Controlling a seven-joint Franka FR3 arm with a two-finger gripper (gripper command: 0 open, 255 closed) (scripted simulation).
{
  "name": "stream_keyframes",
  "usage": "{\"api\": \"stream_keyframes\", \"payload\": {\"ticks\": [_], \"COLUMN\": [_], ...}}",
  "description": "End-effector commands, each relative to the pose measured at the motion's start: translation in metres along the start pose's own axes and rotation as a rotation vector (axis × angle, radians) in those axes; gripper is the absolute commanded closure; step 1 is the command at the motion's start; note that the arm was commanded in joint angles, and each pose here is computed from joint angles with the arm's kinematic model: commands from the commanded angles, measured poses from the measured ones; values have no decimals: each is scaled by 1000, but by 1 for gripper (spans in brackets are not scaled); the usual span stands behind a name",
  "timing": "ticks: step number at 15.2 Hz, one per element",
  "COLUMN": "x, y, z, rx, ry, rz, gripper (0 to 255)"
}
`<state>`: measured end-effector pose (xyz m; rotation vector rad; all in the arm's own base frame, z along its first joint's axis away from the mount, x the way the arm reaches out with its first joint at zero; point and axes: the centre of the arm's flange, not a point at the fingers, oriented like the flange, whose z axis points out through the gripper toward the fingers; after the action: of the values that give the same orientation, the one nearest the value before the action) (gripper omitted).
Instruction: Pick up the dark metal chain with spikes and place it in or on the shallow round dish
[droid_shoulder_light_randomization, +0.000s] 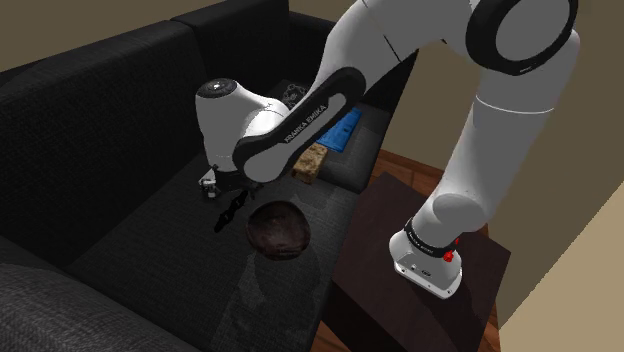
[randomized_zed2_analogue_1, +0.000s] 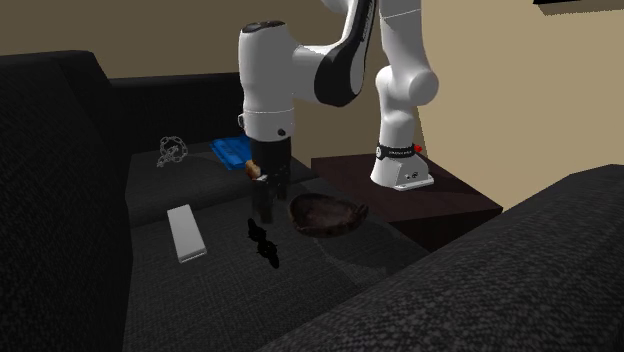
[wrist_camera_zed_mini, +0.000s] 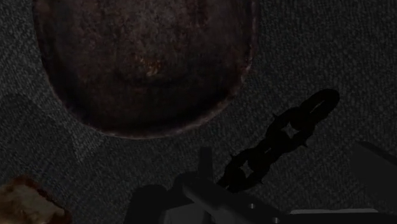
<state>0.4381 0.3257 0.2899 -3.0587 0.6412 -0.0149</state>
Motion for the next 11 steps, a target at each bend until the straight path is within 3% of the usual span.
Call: {"api": "stream_keyframes", "payload": {"ticks": [1, 11], "x": [2, 6], "y": [-20, -33], "z": [19, 72], "rx": [-2, -4], "ry": [1, 1], "rz": [28, 47], "gripper": [0, 0]}}
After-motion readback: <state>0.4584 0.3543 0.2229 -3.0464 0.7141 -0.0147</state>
